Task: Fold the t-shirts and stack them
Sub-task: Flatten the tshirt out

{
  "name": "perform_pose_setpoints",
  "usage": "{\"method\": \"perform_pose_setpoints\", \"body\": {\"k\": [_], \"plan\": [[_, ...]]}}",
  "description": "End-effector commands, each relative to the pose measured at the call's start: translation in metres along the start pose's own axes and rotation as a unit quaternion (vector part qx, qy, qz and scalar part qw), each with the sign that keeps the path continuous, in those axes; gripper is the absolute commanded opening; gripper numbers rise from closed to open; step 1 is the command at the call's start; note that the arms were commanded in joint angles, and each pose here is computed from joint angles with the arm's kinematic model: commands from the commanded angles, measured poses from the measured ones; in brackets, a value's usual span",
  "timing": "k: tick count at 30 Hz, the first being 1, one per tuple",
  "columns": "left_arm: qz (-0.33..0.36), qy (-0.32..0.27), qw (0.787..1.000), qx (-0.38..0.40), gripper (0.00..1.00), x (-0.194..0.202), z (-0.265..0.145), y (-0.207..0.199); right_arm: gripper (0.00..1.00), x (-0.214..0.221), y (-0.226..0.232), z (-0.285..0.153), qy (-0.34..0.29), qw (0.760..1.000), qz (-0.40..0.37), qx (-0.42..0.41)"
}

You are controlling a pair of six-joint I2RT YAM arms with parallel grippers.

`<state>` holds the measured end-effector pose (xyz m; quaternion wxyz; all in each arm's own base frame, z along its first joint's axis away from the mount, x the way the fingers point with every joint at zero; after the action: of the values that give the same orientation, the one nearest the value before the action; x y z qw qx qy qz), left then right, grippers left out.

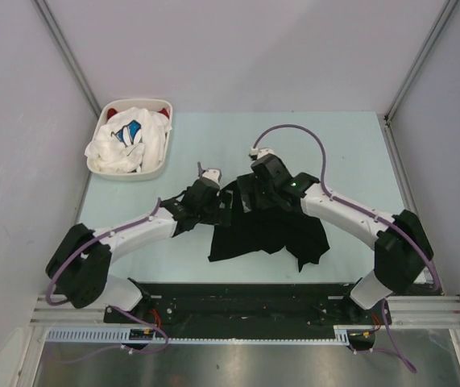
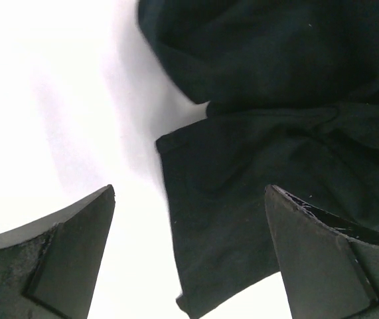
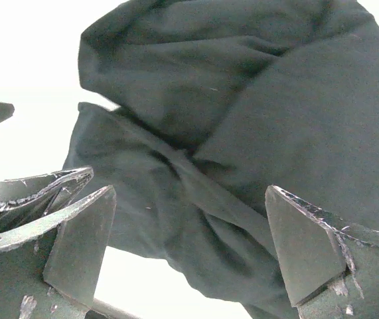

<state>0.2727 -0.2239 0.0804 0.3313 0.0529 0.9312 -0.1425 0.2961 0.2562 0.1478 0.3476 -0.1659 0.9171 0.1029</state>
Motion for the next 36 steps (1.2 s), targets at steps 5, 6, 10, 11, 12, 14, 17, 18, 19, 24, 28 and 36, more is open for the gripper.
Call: {"method": "perform_pose_setpoints", "body": {"k": [5, 6, 10, 11, 12, 14, 17, 18, 19, 24, 28, 36], "plan": [[-0.168, -0.132, 0.977, -0.028, 1.00, -0.025, -0.055, 0.054, 0.99, -0.009, 0.075, 0.033, 0.017, 0.989, -0.099, -0.105], [-0.176, -0.136, 0.975, -0.024, 1.00, -0.024, -0.057, 0.057, 0.99, -0.007, 0.078, 0.037, 0.019, 0.988, -0.106, -0.107], [-0.189, -0.136, 0.972, -0.027, 1.00, -0.019, -0.061, 0.069, 0.97, 0.009, 0.089, 0.059, 0.041, 0.984, -0.130, -0.110], [-0.189, -0.133, 0.973, -0.027, 1.00, -0.017, -0.060, 0.070, 0.96, 0.014, 0.089, 0.066, 0.049, 0.984, -0.134, -0.110], [-0.189, -0.131, 0.973, -0.028, 1.00, -0.015, -0.060, 0.070, 0.96, 0.018, 0.092, 0.069, 0.055, 0.982, -0.138, -0.112], [-0.194, -0.128, 0.972, -0.026, 1.00, -0.012, -0.059, 0.070, 0.94, 0.029, 0.097, 0.071, 0.074, 0.979, -0.152, -0.116], [-0.200, -0.135, 0.970, -0.023, 1.00, -0.011, -0.061, 0.072, 0.95, 0.041, 0.117, 0.055, 0.068, 0.973, -0.198, -0.103], [-0.200, -0.139, 0.970, -0.022, 1.00, -0.011, -0.063, 0.072, 0.96, 0.049, 0.131, 0.046, 0.065, 0.968, -0.218, -0.104], [-0.200, -0.139, 0.970, -0.025, 1.00, -0.011, -0.063, 0.074, 0.96, 0.052, 0.131, 0.039, 0.059, 0.967, -0.232, -0.082], [-0.203, -0.152, 0.967, -0.029, 1.00, -0.013, -0.073, 0.079, 0.96, 0.055, 0.141, 0.008, 0.018, 0.965, -0.261, -0.018], [-0.221, -0.180, 0.958, -0.040, 1.00, -0.015, -0.088, 0.089, 0.96, 0.070, 0.150, -0.008, 0.016, 0.962, -0.271, -0.009], [-0.266, -0.243, 0.931, -0.049, 1.00, -0.023, -0.131, 0.109, 0.97, 0.086, 0.188, -0.037, 0.005, 0.963, -0.259, -0.076]]}}
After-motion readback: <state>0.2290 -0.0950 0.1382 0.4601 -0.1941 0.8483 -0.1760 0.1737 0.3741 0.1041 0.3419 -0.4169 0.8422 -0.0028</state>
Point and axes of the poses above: each gripper's point midway between its finger pads, its own z axis out along the fingers, its own y axis along the line the jaws close on, x = y × z, the point moved 1 cm from there along -z, back along the fingers, and after that the axes turned 5 degrees about -z, right-handed, at the moved point
